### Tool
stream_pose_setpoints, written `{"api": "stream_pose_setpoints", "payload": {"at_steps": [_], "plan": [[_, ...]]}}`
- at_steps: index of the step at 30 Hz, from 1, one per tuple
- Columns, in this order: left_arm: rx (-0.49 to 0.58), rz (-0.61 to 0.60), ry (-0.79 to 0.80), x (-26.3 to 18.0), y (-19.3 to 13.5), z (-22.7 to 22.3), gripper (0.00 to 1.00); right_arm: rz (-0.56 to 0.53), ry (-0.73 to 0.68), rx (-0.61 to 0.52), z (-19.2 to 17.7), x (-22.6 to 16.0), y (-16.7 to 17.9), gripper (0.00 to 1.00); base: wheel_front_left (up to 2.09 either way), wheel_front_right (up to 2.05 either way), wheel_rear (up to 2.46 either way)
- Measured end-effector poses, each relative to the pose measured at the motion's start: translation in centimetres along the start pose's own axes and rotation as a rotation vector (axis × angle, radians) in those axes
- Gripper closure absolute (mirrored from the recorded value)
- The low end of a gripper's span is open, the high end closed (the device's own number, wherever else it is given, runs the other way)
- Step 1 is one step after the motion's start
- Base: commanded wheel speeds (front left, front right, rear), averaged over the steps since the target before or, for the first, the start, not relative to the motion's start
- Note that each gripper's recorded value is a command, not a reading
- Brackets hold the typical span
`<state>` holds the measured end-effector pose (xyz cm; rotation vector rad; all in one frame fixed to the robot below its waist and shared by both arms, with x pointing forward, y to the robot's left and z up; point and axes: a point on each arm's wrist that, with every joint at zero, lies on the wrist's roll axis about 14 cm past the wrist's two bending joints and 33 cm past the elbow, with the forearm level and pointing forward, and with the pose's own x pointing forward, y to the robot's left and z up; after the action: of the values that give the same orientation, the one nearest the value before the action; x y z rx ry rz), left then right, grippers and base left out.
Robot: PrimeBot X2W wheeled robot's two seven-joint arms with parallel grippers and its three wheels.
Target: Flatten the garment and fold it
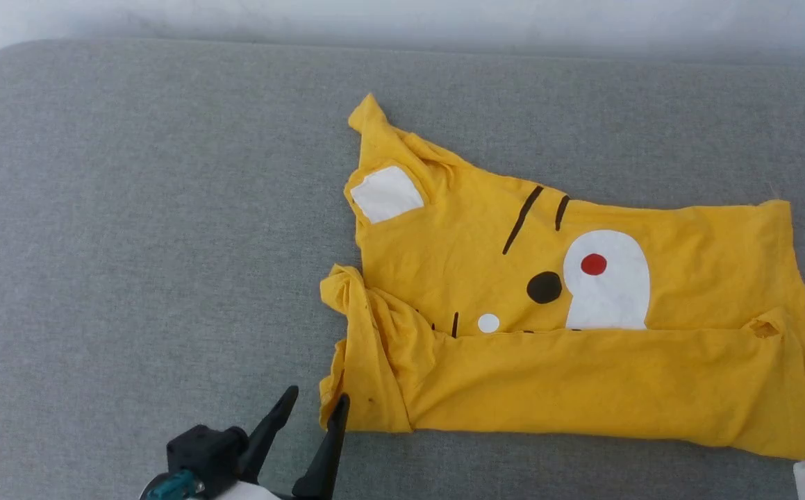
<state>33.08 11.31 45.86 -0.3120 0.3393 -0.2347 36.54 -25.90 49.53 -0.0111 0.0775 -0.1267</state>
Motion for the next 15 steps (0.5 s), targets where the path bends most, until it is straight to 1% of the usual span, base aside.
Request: {"api": "stream_pose_setpoints", "payload": {"at_steps": [3,15], "plan": [[0.017,0.007,0.084,0.3,0.6,-1.5,0.0,0.001,0.022,0.003,-0.7,0.1,0.1,0.0,0.0,0.0,0.0],[-0.004,-0.008,0.311,2.3,1.4,-5.7,0.0,0.011,0.078,0.001,-2.4,1.1,0.4,0.0,0.0,0.0,0.0]]}}
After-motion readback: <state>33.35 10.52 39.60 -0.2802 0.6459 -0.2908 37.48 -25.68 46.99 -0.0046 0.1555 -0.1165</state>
